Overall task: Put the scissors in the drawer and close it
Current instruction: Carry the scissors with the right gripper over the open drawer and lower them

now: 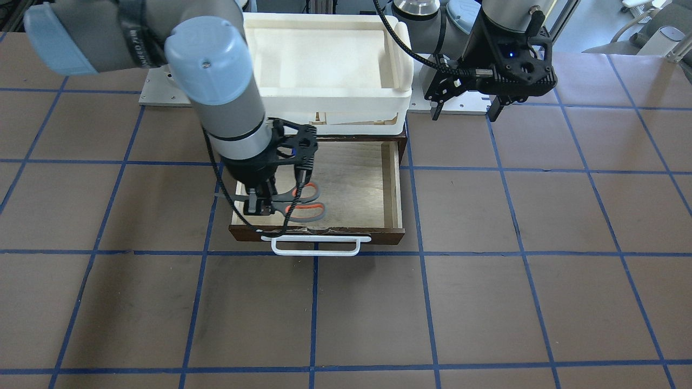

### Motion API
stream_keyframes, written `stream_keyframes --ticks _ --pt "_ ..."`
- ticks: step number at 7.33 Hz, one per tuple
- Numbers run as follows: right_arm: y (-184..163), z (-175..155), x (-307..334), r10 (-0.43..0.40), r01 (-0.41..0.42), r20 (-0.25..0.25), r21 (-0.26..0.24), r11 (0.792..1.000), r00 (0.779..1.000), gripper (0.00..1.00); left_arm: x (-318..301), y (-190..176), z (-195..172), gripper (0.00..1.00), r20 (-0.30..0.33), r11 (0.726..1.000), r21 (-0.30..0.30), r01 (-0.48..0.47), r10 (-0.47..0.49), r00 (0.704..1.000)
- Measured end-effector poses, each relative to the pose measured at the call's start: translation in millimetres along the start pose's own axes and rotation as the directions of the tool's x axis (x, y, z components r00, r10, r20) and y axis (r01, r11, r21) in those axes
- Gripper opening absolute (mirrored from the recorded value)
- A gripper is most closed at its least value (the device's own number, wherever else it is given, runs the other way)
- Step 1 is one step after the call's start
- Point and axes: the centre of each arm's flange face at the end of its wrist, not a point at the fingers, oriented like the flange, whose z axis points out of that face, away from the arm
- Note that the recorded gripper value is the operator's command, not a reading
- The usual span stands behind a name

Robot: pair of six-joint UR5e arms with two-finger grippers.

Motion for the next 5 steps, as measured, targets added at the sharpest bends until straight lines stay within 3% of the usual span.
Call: stream_keyframes --ticks 2,5 --pt "-43.7 15.9 -27.3 0.010 -0.010 0.019 -0.008 1.000 1.000 0.00 0.0 0.1 0.1 1.00 0.000 1.000 -0.001 0.000 0.000 1.000" --pt "-66.2 50.8 -36.6 0.038 -0.036 0.062 -0.033 0.999 0.997 0.00 0.0 0.1 0.1 1.00 0.000 1.000 -0.001 0.000 0.000 1.000"
